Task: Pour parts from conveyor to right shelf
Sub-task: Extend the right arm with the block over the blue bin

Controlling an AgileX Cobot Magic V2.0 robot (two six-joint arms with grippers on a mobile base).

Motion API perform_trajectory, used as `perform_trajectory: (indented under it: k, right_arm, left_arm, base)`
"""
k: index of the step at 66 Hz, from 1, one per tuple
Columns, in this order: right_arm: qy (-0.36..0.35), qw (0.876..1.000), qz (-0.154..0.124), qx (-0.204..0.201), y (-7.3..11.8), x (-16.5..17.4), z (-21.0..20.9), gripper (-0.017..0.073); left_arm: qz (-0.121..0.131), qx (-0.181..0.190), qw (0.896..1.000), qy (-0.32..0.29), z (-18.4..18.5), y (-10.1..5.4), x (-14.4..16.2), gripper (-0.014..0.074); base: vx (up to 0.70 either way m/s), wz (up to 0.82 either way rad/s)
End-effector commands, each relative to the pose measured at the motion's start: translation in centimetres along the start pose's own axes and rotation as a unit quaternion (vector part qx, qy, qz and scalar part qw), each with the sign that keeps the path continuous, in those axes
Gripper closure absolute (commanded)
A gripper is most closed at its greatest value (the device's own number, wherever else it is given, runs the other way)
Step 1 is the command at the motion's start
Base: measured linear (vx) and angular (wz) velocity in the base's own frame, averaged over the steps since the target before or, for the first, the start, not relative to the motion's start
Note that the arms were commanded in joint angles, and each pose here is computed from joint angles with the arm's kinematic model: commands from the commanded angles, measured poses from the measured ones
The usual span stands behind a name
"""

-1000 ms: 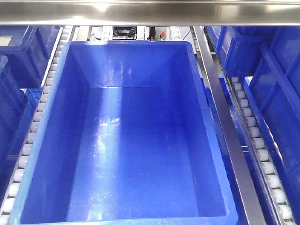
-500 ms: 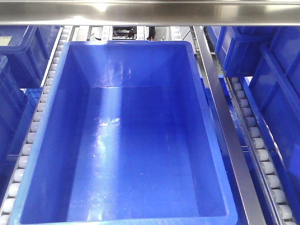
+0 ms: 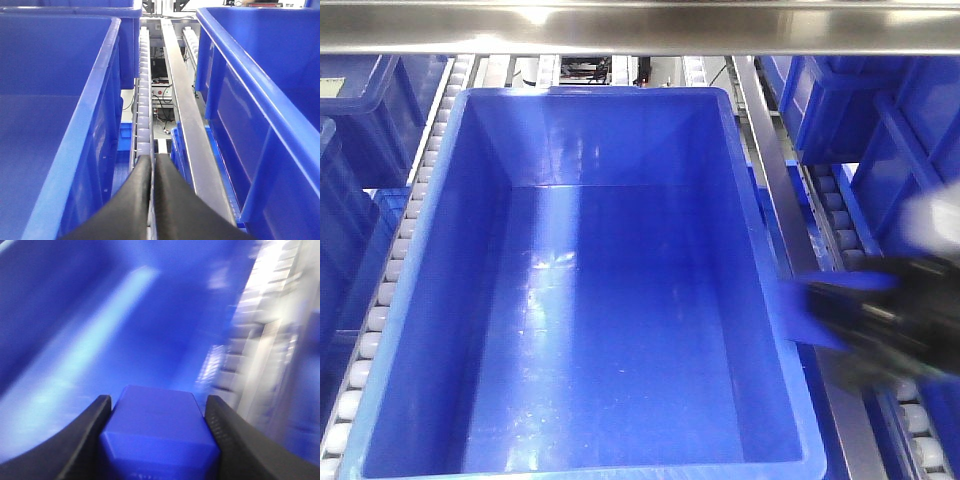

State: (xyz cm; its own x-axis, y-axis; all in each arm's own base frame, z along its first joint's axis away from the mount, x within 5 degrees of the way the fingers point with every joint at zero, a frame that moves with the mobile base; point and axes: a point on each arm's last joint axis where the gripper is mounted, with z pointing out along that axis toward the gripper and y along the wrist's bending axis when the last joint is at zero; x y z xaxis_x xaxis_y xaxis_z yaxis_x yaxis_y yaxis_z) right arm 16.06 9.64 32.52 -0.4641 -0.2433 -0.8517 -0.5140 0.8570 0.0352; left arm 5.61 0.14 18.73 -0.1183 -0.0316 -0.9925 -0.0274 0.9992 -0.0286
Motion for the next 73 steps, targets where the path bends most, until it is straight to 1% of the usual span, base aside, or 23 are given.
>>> perform_trajectory:
  k: [1, 11, 19, 24, 32, 38, 52, 58, 73]
  right_arm:
    - [-0.035, 0.999, -0.003, -0.012, 0.7, -3.1, 1.9, 0.0561]
    - [0.008, 0.999, -0.008, -0.032, 2.1, -4.9, 6.8, 0.0561]
    - [0.041, 0.998, -0.011, -0.040, 2.9, -5.8, 10.4, 0.0561]
    - [0.072, 0.997, 0.003, -0.040, 3.2, -6.2, 12.9, 0.0561]
    - [0.128, 0.991, 0.010, -0.043, 3.5, -6.6, 16.0, 0.0561]
    - [0.169, 0.985, 0.008, -0.044, 3.7, -6.7, 18.3, 0.0561]
    - [0.210, 0.977, 0.008, -0.043, 4.0, -7.4, 21.9, 0.0561]
    - [0.226, 0.973, 0.016, -0.041, 4.1, -7.2, 23.5, 0.0561]
    - [0.281, 0.959, 0.010, -0.037, 4.2, -5.7, 26.4, 0.0559]
  left_arm:
    - [-0.008, 0.001, 0.999, -0.051, -0.3, 0.0, -1.3, 0.0600]
    - [-0.008, 0.001, 0.999, -0.051, -0.3, 0.0, -1.3, 0.0600]
    - [-0.008, 0.001, 0.999, -0.051, -0.3, 0.0, -1.3, 0.0600]
    - [-0.008, 0.001, 0.999, -0.051, -0.3, 0.0, -1.3, 0.0600]
    - [-0.008, 0.001, 0.999, -0.051, -0.3, 0.0, -1.3, 0.0600]
    - [-0.008, 0.001, 0.999, -0.051, -0.3, 0.0, -1.3, 0.0600]
    - [-0.008, 0.001, 0.999, -0.051, -0.3, 0.0, -1.3, 0.0600]
    - [-0.008, 0.001, 0.999, -0.051, -0.3, 0.0, -1.3, 0.0600]
    - [-0.008, 0.001, 0.999, -0.051, -0.3, 0.0, -1.3, 0.0600]
  base:
    - [0.00, 0.00]
    - [0.00, 0.00]
    - [0.00, 0.00]
    - [0.00, 0.00]
    - [0.00, 0.00]
    - [0.00, 0.00]
    - [0.00, 0.00]
    - [0.00, 0.00]
    - [0.00, 0.00]
